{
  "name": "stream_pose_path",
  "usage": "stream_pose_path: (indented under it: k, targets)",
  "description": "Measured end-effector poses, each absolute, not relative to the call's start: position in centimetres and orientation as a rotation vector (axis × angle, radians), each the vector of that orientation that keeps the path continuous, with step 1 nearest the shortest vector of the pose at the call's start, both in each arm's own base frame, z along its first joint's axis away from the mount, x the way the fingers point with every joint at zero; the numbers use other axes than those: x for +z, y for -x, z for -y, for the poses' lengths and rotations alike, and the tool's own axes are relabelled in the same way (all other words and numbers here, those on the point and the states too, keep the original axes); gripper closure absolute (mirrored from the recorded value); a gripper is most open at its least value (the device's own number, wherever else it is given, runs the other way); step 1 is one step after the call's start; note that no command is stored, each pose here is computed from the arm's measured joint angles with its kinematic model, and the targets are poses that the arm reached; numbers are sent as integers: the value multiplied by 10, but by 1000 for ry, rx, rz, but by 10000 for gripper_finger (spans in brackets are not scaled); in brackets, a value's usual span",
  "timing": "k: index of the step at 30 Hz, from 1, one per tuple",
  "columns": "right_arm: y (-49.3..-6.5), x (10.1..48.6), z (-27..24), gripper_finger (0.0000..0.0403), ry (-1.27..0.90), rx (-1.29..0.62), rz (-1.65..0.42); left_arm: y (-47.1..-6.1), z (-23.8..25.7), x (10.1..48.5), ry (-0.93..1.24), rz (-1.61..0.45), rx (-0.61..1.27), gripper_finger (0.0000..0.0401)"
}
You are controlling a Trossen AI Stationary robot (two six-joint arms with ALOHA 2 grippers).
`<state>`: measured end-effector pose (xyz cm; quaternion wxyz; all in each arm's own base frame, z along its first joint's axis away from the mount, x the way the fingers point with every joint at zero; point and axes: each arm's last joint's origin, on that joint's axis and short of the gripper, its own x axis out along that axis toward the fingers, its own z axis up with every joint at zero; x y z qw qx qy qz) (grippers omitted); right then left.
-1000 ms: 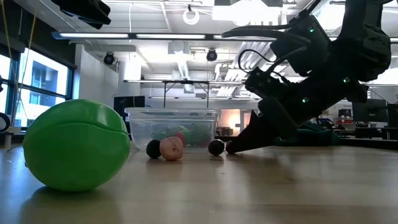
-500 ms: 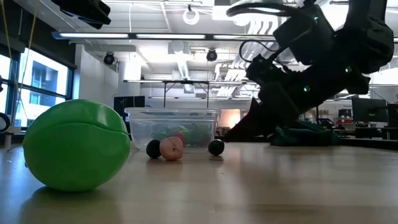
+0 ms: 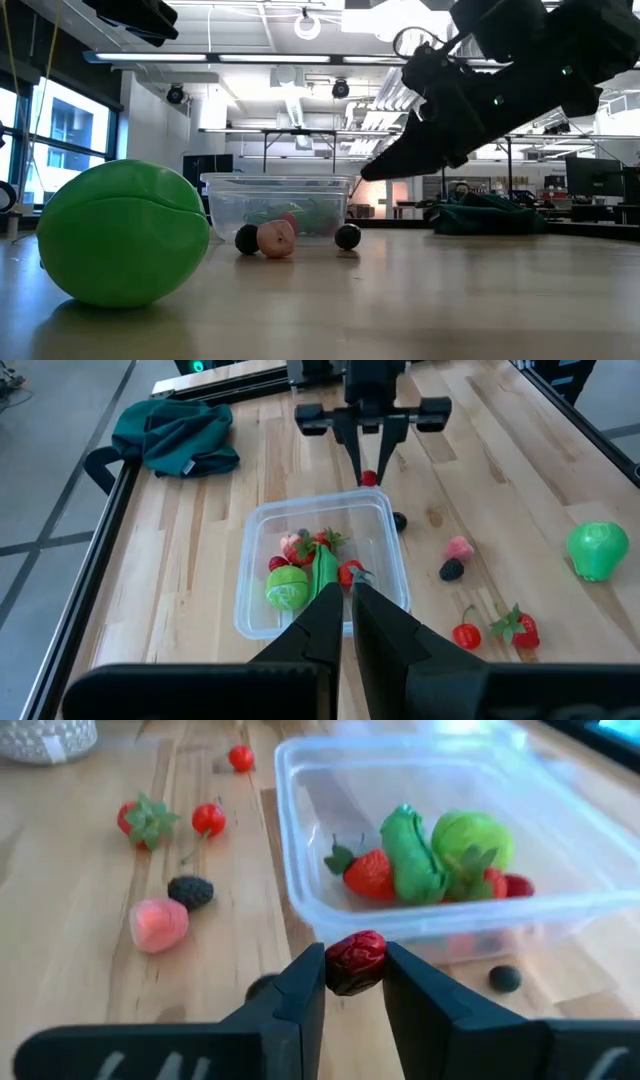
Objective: Pick and placing Produce into tupperware
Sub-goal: Put the red cherry into the transparent container
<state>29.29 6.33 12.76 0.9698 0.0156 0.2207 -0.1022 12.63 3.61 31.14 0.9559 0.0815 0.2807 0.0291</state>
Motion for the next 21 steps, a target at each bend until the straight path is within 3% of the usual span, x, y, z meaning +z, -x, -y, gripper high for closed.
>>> stream_pose_path:
  k: [12, 21]
  targets:
    - [-303, 159, -64, 320, 77, -201, -369, -126, -36, 311, -166, -570, 59, 382]
    - [-340, 202, -48, 320, 73, -190, -505, -126, -36, 311, -166, -569, 59, 382]
